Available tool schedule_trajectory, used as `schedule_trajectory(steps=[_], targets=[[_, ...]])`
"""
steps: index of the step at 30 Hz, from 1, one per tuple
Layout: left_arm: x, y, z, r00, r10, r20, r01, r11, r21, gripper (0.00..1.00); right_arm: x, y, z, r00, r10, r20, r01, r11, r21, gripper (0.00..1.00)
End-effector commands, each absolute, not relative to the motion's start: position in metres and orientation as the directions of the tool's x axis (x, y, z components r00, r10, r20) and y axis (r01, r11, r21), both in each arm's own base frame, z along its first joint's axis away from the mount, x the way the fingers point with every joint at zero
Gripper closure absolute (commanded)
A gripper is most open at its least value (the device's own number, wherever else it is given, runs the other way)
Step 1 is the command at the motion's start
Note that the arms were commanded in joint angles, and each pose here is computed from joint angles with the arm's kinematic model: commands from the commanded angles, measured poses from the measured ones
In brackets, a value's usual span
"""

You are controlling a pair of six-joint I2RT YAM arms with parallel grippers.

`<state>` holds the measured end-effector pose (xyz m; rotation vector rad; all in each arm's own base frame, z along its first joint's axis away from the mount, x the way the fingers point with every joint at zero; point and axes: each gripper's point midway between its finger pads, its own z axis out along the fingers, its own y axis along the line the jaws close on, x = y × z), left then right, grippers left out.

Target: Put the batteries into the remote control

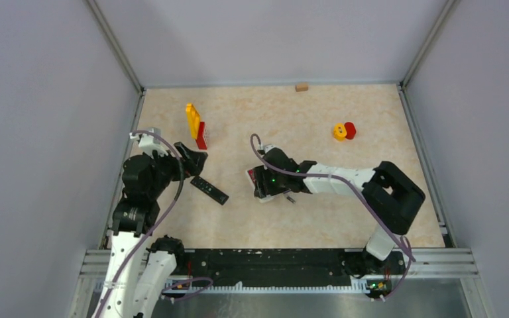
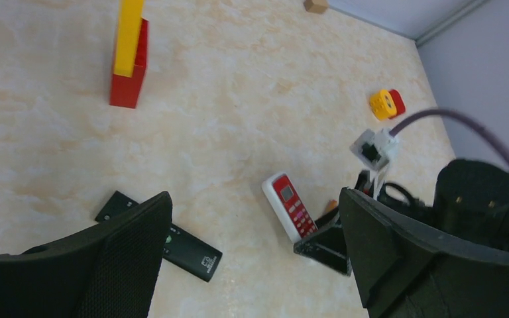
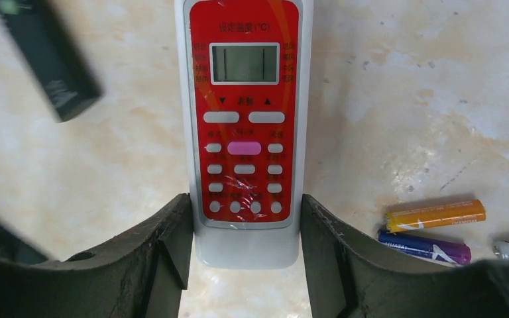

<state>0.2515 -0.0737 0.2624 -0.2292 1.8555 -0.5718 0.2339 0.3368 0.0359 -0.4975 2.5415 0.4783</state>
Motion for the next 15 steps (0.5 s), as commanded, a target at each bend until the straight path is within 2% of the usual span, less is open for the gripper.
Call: schedule_trajectory(steps=[1,8,11,15], targets=[[0.249,-0.108,0.273,-0.385,-0.404,-0.830,0.321,0.784,-0.531,0.01,0.226,0.385,0.140,-0.749,-0.124,-0.650,-0.601,0.541,0.589,0.62],[0.235,-0.143,0.294,-0.468,-0.477,-0.744,0.453,0.593,-0.665,0.01,0.189,0.394,0.251,-0.764,-0.011,-0.645,-0.644,0.087,0.760,0.62],[0.228,-0.155,0.319,-0.468,-0.520,-0.715,0.533,0.479,-0.698,0.01,0.176,0.395,0.287,-0.771,0.004,-0.637,-0.637,-0.046,0.770,0.62],[0.222,-0.162,0.331,-0.524,-0.534,-0.663,0.532,0.403,-0.745,0.01,0.161,0.391,0.323,-0.780,0.017,-0.626,-0.619,-0.173,0.766,0.62]])
